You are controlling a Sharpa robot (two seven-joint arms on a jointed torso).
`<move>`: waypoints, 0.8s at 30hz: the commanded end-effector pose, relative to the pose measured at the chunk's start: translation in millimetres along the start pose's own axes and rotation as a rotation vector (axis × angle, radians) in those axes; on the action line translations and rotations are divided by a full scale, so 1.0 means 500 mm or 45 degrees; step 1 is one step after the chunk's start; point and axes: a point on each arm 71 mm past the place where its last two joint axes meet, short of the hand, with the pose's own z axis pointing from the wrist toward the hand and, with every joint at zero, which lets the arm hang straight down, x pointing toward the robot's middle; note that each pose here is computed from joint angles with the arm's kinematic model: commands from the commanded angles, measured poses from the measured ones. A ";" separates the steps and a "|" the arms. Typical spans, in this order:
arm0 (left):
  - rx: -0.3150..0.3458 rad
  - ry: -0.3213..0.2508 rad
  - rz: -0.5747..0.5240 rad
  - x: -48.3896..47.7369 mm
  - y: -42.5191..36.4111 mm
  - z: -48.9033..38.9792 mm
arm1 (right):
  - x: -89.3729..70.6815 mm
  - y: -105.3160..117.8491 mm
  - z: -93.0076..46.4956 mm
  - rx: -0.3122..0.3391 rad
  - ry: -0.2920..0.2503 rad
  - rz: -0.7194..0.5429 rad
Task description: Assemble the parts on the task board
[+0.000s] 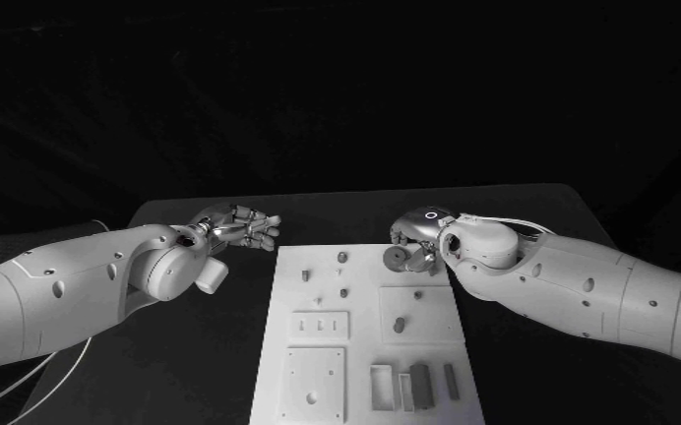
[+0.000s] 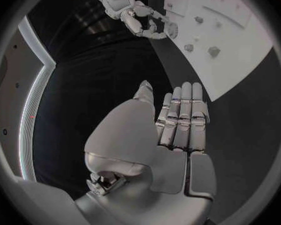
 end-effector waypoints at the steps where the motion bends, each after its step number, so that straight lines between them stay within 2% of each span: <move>1: 0.007 0.030 0.001 0.007 -0.002 0.002 | 0.005 0.006 0.003 -0.011 0.019 -0.004; 10: 0.005 0.029 0.002 0.006 -0.001 0.003 | 0.010 0.012 0.016 -0.018 -0.009 0.003; 24: 0.005 0.033 0.003 0.008 -0.002 0.005 | 0.021 0.003 0.027 -0.003 0.010 0.001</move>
